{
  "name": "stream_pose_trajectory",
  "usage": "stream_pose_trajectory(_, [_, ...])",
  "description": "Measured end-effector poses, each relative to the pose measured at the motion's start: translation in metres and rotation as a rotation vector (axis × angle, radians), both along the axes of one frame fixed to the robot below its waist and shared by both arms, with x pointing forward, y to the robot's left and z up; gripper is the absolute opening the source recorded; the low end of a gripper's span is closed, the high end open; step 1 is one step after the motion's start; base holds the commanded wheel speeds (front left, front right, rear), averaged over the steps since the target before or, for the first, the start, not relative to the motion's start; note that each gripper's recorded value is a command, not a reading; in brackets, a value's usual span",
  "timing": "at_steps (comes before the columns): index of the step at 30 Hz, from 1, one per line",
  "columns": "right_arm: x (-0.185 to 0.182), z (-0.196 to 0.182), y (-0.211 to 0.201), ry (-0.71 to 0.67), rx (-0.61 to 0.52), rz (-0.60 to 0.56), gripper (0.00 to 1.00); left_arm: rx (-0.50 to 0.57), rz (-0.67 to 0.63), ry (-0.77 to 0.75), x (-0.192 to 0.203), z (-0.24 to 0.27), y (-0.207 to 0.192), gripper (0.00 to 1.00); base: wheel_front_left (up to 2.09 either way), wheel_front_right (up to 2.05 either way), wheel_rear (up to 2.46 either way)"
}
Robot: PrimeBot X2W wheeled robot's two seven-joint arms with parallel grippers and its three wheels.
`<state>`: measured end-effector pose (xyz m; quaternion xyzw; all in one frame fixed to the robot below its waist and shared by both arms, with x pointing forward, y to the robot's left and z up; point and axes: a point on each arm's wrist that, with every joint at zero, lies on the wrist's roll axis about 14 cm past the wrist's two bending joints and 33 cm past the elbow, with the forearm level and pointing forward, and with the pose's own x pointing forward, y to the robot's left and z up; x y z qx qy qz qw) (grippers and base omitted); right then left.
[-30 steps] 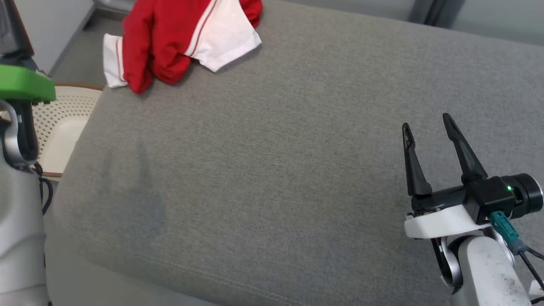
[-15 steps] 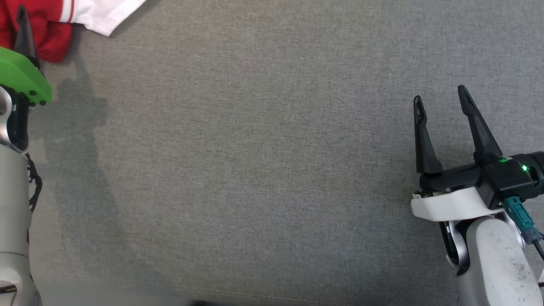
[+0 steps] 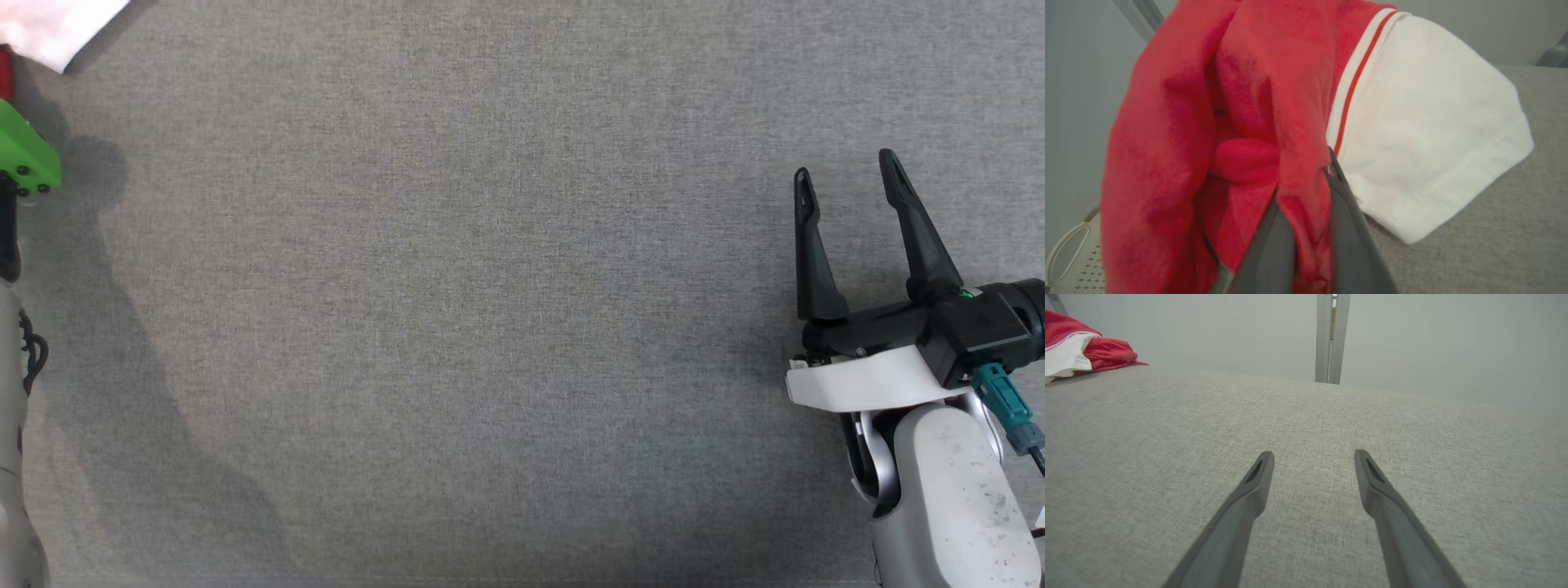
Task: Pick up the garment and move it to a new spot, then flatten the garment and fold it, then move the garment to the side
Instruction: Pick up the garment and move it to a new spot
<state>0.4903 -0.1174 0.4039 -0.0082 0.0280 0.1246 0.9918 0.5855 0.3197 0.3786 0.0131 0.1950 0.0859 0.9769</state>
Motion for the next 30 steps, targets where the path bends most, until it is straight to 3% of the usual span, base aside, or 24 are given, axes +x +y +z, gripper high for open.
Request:
stream_pose_trajectory(11, [-0.013,0.039,-0.001,-0.055,0.045,-0.009,1.0,0.097,-0.07,-0.151,0.005,0.085,0.0,0.0,0.0,0.0,0.0])
stream_pose_trajectory(17, [-0.034,0.062,-0.019,-0.08,0.051,-0.059,1.0,0.154,-0.186,-0.306,0.015,0.169,-0.036,0.0,0.0,0.0,0.0])
stream_pose_trajectory(23, [-0.065,0.085,-0.047,-0.112,0.052,-0.138,1.0,0.118,-0.405,-0.492,0.006,0.255,-0.132,0.0,0.0,0.0,0.0])
stream_pose_trajectory(30, [-0.098,0.113,-0.08,-0.177,0.051,-0.23,1.0,-0.112,-0.684,-0.665,-0.039,0.338,-0.26,0.0,0.0,0.0,0.0])
